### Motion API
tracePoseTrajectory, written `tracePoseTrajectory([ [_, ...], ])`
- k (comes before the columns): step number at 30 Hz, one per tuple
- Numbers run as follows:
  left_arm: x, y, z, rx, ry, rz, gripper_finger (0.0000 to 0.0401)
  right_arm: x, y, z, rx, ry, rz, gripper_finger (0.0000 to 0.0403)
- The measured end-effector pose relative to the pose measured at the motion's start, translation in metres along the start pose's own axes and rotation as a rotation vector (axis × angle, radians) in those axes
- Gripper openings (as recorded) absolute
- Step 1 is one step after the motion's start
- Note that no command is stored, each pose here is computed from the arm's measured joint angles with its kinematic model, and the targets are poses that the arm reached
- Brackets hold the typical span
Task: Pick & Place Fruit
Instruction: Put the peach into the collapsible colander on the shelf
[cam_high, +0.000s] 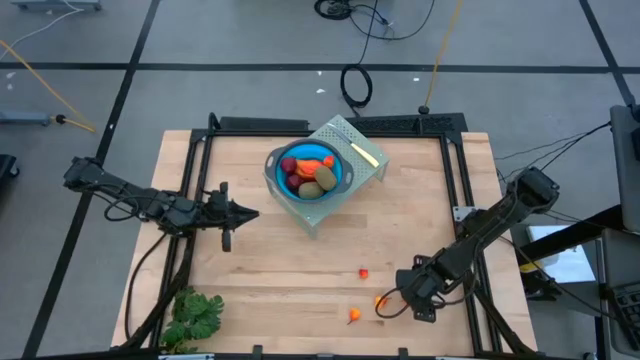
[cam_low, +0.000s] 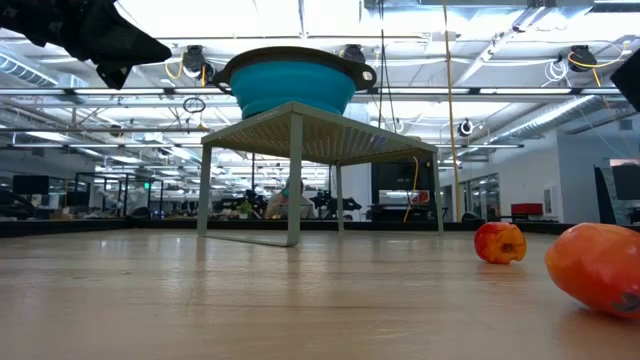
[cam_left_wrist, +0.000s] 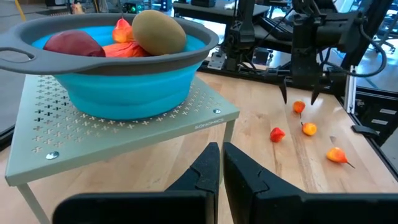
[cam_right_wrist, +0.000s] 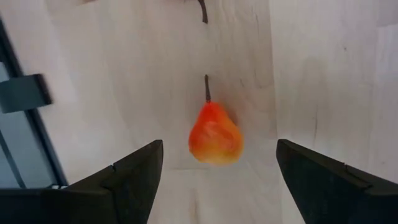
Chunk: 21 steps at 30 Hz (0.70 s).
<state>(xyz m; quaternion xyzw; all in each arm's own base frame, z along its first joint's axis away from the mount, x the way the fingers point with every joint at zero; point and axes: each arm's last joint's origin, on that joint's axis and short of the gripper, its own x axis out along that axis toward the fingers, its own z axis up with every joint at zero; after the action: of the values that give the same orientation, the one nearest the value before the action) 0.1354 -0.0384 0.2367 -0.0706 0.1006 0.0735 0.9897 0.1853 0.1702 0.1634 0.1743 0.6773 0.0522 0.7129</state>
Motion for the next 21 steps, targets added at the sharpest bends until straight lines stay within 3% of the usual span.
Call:
tracePoseTrajectory([
  [21,0.000,0.000,0.000,0.007,0.002,0.000,0.0019,0.021,0.000,0.002,0.027,0.002,-0.080,0.0304],
])
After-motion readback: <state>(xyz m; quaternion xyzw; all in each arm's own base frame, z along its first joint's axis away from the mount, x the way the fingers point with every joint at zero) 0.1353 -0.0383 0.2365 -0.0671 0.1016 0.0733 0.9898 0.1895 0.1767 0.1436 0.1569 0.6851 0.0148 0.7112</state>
